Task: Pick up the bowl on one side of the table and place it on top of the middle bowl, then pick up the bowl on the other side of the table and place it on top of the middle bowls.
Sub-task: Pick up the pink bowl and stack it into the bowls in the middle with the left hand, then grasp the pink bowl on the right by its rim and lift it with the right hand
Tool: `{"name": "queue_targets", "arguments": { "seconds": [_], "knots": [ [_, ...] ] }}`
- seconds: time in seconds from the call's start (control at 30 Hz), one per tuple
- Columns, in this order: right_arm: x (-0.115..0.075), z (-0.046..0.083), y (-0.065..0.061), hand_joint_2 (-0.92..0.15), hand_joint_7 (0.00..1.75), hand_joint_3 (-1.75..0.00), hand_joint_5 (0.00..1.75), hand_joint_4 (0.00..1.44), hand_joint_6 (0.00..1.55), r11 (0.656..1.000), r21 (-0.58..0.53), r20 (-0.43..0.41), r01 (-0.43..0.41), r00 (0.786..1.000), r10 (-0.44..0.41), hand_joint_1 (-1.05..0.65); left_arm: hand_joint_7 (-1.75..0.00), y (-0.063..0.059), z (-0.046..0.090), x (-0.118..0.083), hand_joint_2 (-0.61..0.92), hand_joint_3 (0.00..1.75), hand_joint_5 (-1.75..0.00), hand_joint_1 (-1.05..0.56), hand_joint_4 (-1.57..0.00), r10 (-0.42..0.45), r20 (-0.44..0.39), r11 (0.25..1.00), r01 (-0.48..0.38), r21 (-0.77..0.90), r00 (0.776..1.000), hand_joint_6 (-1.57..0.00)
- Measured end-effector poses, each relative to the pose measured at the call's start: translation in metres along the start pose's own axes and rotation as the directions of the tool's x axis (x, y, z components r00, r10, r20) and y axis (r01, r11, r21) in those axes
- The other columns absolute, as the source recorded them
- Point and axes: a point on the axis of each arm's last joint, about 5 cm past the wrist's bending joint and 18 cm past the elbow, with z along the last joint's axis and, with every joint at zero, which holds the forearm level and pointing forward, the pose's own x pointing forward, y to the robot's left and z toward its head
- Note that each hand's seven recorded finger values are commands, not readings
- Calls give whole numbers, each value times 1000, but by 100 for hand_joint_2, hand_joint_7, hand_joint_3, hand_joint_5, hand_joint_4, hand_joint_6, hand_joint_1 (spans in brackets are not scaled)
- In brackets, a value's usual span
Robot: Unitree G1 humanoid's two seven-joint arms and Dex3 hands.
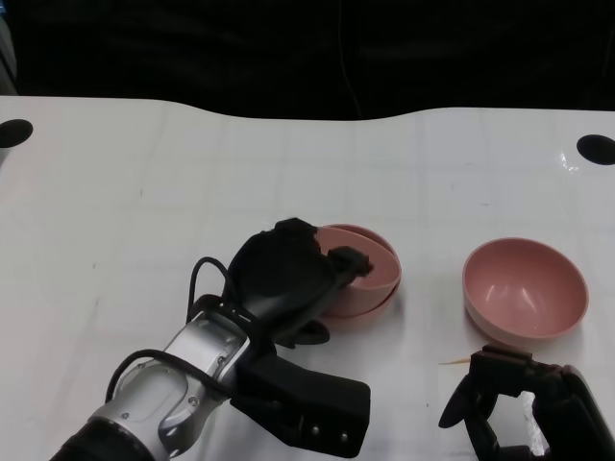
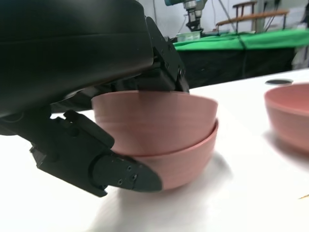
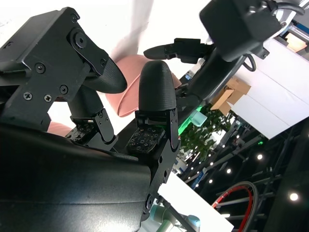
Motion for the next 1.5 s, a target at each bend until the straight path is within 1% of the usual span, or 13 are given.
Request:
{"name": "queue_targets", "arguments": {
  "seconds": [0.3, 0.37, 0.53, 0.8, 0.83, 0.93, 0.97, 1.07, 1.13, 1.17, 1.2, 1.3, 1.5],
  "knots": [
    [0, 0, 0, -21, 126, -153, 175, 82, 88, 1000, -2, -4, 0, 1000, 0, -1, 0, 4, 1, 1, 92, 43, -31, -78, 0, 4, -17, 1000, -3, 22, 1000, -20],
    [0, 0, 0, -28, 126, -142, 175, 82, 86, 1000, -2, -4, -1, 1000, 1, -2, -1, 5, 1, -1, 92, 51, -7, -84, 0, 0, -14, 1000, 0, 18, 1000, -7],
    [0, 0, 0, -30, 127, -137, 175, 83, 85, 1000, -5, -4, 0, 1000, 0, -1, -1, 8, 0, -11, 92, 53, 0, -86, 0, -2, -13, 1000, 1, -18, 1000, -4],
    [0, 0, 1, -23, 128, -150, 175, 82, 87, 1000, -11, -2, -4, 1000, 4, 0, -4, 12, -10, -38, 92, 48, -3, -74, -5, 93, -22, 980, -96, -173, 995, -10],
    [0, 0, 1, -23, 127, -151, 174, 82, 87, 1000, -11, 1, -6, 1000, 6, 0, -8, 12, -12, -41, 92, 41, -12, -65, -18, 113, -31, 974, -117, -193, 993, -21],
    [0, 0, 1, -21, 127, -152, 173, 82, 88, 1000, -9, 0, -4, 1000, 4, 0, -12, 9, -17, -57, 92, 33, -21, -57, -31, 248, -41, 926, -249, -284, 968, -31],
    [0, 0, 1, -21, 127, -153, 172, 82, 88, 1000, -8, 1, -5, 1000, 5, 0, -16, 9, -18, -61, 92, 26, -41, -46, -41, 285, -47, 909, -285, -304, 957, -45],
    [0, 0, 1, -20, 127, -153, 171, 83, 88, 1000, -8, 0, -4, 1000, 4, 0, -16, 4, -21, -74, 92, 22, -63, -39, -42, 399, -70, 839, -395, -375, 914, -55],
    [0, 0, 1, -20, 127, -153, 171, 83, 88, 1000, -8, 1, -5, 1000, 5, -1, -17, 2, -23, -78, 92, 20, -76, -36, -40, 419, -80, 822, -415, -390, 904, -59],
    [1, 0, 1, -19, 126, -154, 170, 84, 89, 1000, -8, 3, -5, 1000, 5, 0, -30, 1, -24, -82, 92, 20, -104, -29, -45, 438, -88, 803, -433, -409, 895, -69],
    [1, 0, 1, -19, 126, -155, 170, 84, 89, 1000, -8, 3, -5, 1000, 5, 0, -37, -2, -24, -87, 92, 20, -116, -26, -47, 460, -98, 777, -454, -435, 882, -73],
    [0, 0, 1, -18, 126, -155, 169, 85, 89, 1000, -10, 0, -2, 1000, 2, 1, -62, -11, -23, -106, 91, 20, -125, -18, -59, 505, -134, 705, -497, -506, 853, -74],
    [2, 1, 0, -18, 125, -155, 170, 85, 90, 1000, -13, 5, 2, 1000, -2, 2, -101, -21, -22, -121, 58, 87, -138, -6, -69, 575, -234, 541, -579, -610, 784, -77]
  ]
}}
